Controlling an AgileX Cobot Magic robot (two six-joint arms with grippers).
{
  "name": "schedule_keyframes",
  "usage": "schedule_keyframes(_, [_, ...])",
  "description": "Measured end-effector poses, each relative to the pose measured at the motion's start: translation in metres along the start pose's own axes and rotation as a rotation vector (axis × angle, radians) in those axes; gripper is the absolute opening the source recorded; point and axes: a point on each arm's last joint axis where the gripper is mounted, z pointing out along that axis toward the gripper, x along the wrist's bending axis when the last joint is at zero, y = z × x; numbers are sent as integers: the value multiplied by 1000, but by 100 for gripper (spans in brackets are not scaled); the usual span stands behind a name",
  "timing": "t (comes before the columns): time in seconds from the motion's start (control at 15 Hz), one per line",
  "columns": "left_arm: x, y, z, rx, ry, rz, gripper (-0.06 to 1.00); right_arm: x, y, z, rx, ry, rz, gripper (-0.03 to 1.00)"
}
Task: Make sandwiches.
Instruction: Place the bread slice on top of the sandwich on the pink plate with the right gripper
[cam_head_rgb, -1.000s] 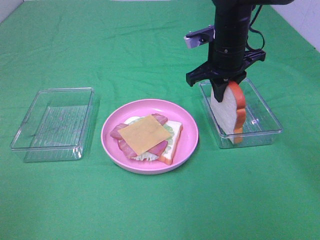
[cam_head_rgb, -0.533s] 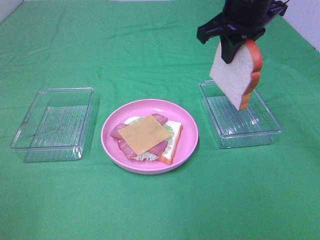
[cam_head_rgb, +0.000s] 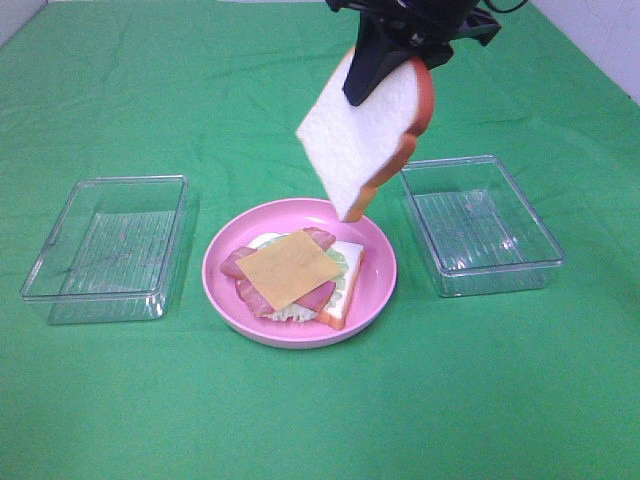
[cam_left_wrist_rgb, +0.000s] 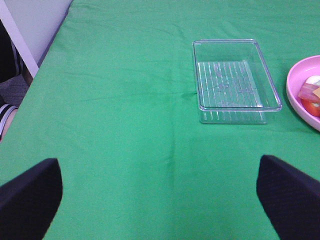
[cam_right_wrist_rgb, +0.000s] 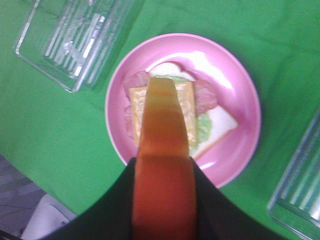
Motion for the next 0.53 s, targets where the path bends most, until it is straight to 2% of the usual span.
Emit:
schedule_keyframes(0.07, [0,0,0,0,0,0,99,0,3,18,11,67,27,23])
schedule_keyframes(0.33, [0,0,0,0,0,0,99,-5,3,58,83,105,64,23])
schedule_keyframes(0.53, [0,0,0,0,0,0,99,19,0,93,117,125,-3,23])
